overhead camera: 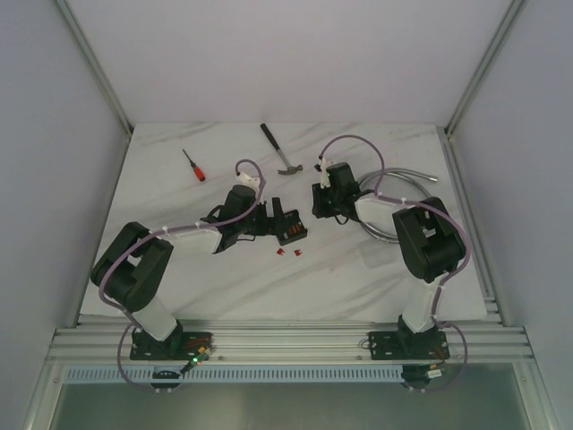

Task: Snap on the fuse box
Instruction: Move the fuse to the center of the board, then adjust the fuse box base at the center of the board.

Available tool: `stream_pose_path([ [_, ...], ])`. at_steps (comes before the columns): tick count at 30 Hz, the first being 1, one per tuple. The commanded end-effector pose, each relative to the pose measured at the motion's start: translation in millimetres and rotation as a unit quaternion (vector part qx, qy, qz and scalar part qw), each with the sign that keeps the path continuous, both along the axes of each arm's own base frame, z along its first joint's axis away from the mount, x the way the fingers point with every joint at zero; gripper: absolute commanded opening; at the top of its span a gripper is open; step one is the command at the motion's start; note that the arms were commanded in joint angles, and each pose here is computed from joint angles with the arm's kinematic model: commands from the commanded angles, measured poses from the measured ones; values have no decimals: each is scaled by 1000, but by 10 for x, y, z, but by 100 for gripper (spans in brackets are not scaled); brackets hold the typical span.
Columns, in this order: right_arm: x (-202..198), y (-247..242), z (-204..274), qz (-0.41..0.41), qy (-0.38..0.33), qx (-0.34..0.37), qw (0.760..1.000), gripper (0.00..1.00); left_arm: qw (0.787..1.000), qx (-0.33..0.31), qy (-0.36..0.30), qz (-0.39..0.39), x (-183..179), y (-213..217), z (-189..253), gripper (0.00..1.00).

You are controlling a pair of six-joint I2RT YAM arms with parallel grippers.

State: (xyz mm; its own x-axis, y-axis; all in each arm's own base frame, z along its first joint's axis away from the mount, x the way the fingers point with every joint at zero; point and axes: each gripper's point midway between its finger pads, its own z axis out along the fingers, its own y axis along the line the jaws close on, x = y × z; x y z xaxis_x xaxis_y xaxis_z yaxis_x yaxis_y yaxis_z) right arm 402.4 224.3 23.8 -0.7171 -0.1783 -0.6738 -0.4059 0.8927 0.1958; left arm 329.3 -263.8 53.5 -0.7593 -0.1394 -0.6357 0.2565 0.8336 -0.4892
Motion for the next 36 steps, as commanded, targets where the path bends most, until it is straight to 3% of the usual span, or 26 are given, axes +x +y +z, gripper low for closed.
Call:
stream_pose_path([
  [1, -277, -83, -74, -3, 40, -28, 999, 39, 999, -25, -10, -18, 93, -162, 107, 100],
  [9, -150, -271, 181, -61, -3, -54, 997, 43, 999, -32, -4, -34, 198, -301, 35, 100],
  [20, -111, -408, 132, -126, -23, -51, 990, 52, 996, -46, -1, -71, 299, -501, 10, 100],
  [36, -25, -310, -37, -27, -42, -92, 995, 50, 999, -29, -30, -18, 301, -230, 229, 100],
])
